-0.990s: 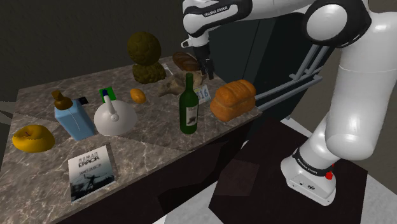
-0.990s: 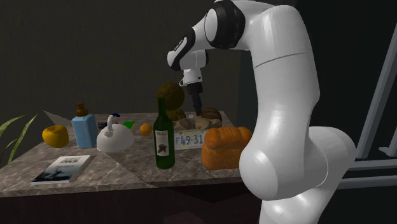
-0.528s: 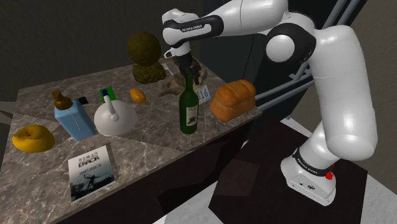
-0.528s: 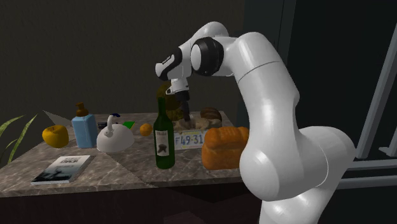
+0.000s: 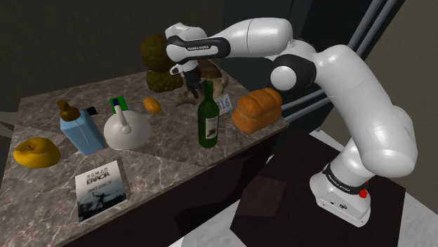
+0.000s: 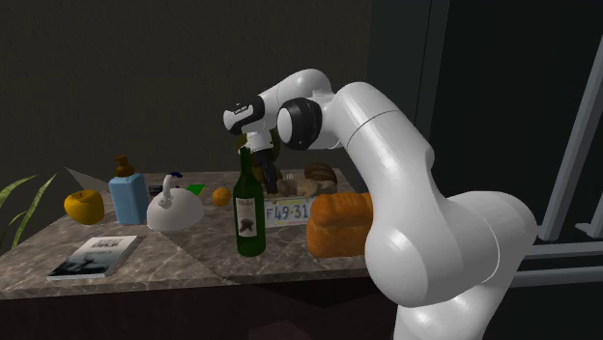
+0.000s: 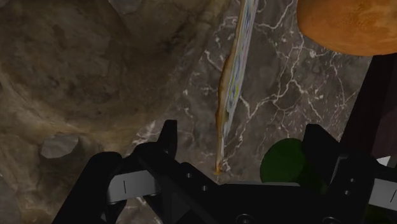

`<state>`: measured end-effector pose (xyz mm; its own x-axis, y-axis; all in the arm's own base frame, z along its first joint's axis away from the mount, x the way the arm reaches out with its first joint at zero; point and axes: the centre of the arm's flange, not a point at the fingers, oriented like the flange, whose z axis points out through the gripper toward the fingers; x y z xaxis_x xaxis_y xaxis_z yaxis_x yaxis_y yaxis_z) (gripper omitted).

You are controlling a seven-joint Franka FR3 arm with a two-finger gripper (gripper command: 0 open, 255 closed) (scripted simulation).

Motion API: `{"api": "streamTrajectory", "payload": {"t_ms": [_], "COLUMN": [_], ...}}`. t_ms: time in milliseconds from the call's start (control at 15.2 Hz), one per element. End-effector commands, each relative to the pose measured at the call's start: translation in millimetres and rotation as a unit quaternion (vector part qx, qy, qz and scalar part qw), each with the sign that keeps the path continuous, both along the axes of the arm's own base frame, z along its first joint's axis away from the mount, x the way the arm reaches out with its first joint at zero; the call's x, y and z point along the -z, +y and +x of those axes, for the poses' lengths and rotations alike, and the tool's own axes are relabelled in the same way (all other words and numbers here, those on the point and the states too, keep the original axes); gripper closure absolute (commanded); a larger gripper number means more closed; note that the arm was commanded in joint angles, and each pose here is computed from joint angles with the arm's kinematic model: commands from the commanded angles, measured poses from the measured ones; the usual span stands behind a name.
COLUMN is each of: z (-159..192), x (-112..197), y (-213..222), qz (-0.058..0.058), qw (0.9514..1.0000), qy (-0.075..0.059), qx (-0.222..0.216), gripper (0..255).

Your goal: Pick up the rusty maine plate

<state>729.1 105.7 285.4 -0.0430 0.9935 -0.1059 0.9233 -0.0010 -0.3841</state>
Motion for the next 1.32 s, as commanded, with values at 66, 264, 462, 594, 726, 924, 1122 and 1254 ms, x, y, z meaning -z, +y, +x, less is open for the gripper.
{"api": "streamTrajectory", "payload": {"t_ms": [66, 264, 462, 594, 726, 924, 1122, 1254], "z": [0.9, 0.9, 4.3, 3.5, 3.2, 0.9, 0.8, 0.8], "x": [16.0, 24.3, 22.8, 23.7, 24.0, 24.3, 8.5, -2.1], "y": [0.6, 0.6, 4.5, 3.9, 4.3, 0.6, 0.6, 0.6], "qz": [0.0, 0.0, 0.0, 0.0, 0.0, 0.0, 0.0, 0.0], "qw": [1.0, 1.0, 1.0, 1.0, 1.0, 1.0, 1.0, 1.0], "qy": [0.0, 0.0, 0.0, 0.0, 0.0, 0.0, 0.0, 0.0], "qx": [-0.001, -0.001, 0.0, 0.0, 0.0, -0.001, -0.001, -0.001], "gripper": [0, 0, 255, 255, 255, 255, 255, 255]}}
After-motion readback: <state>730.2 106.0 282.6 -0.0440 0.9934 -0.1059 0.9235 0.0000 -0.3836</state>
